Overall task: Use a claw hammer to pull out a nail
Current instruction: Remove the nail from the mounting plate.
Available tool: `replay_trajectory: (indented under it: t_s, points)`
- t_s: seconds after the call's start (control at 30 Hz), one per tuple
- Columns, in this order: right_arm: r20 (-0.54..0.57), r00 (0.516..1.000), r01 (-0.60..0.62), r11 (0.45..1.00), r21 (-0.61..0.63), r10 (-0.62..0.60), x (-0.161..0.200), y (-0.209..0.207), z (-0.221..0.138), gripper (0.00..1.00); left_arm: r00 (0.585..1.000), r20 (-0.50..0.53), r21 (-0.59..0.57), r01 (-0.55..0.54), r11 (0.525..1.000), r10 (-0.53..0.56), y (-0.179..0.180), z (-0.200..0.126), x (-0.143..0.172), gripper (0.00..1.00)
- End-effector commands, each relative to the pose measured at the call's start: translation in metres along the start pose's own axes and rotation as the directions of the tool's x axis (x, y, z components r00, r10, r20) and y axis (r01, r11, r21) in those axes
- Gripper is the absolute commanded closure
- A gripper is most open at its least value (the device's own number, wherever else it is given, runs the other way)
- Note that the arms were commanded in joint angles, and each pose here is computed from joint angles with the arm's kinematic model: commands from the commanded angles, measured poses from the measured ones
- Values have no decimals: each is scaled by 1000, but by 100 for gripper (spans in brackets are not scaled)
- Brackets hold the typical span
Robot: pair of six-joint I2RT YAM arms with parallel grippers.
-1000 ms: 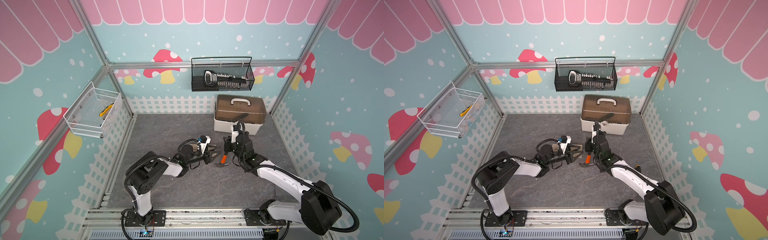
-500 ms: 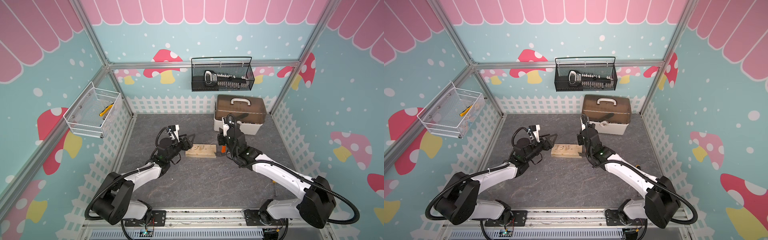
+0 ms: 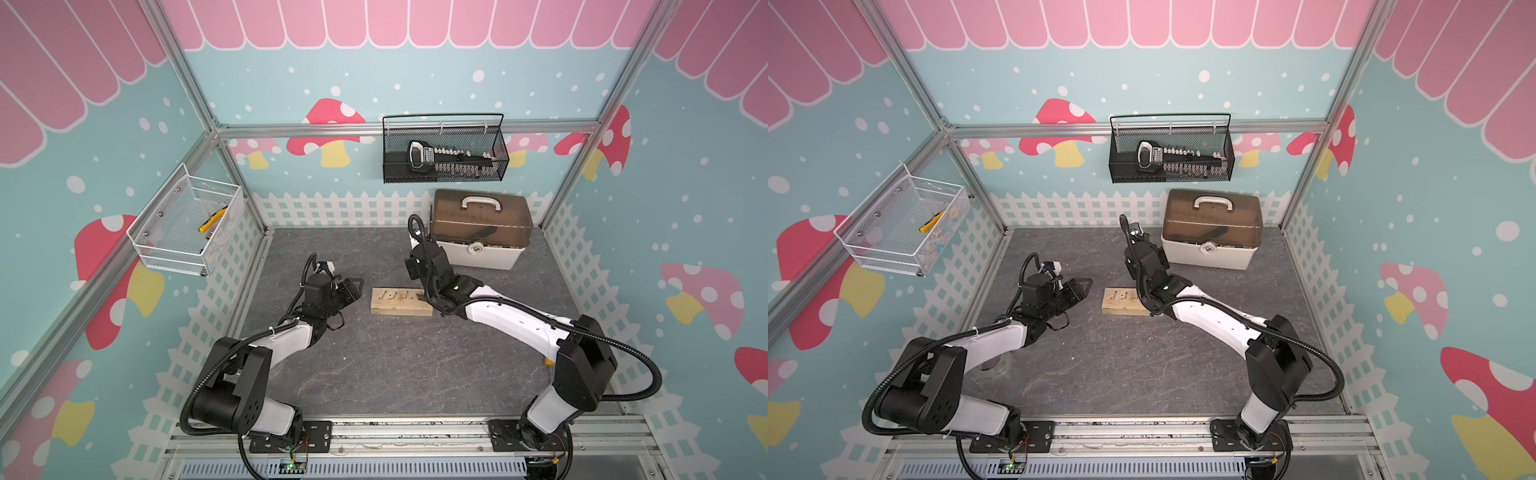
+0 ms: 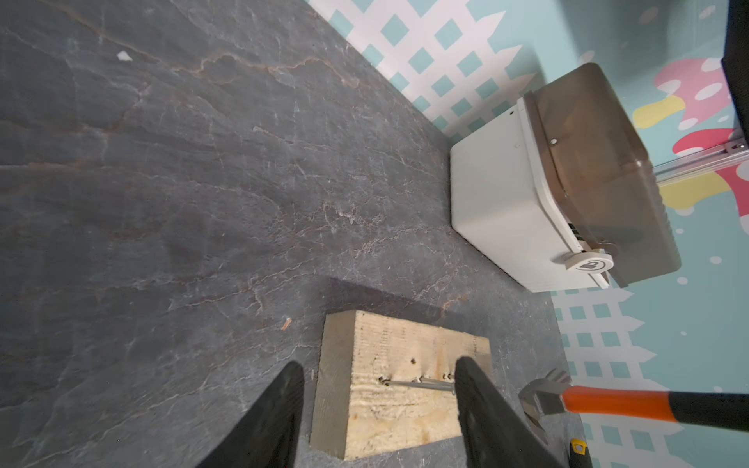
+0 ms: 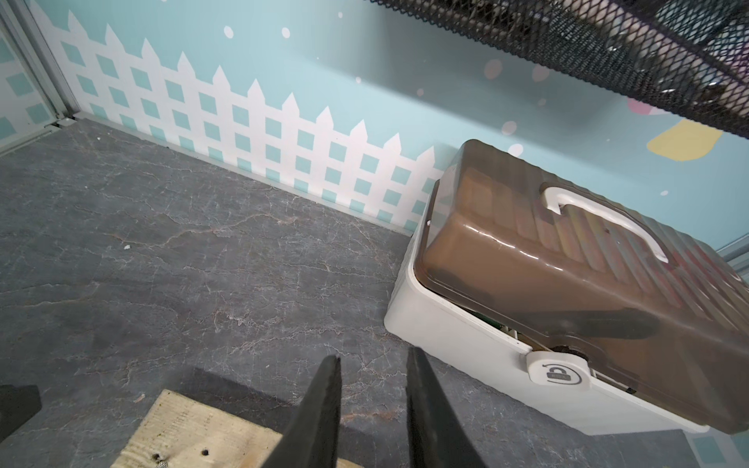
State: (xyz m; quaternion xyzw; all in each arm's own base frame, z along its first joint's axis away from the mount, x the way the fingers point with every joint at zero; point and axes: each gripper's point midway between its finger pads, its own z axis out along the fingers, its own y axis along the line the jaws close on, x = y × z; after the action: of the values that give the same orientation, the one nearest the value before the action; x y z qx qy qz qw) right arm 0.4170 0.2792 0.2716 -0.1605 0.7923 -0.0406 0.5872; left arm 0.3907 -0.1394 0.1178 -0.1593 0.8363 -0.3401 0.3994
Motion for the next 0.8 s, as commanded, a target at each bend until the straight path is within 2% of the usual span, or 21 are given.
replay_trajectory:
  t_s: [0.0, 0.2, 0.47, 0.77]
  points:
    - [69, 998, -2, 999, 47, -1, -33, -1, -7, 100, 996, -72, -10, 44, 999, -44, 7, 9, 12, 44]
    - [46, 998, 38, 996, 77, -41, -29, 13, 2, 100, 991, -128, 29, 48, 998, -44, 4, 22, 20, 50]
    - [17, 997, 70, 988, 135, -73, -24, 24, 13, 100, 985, -170, 29, 30, 999, -24, 6, 31, 26, 51]
    - [24, 996, 80, 991, 109, -83, -24, 43, 20, 100, 979, -205, 29, 20, 999, -14, 6, 41, 32, 52]
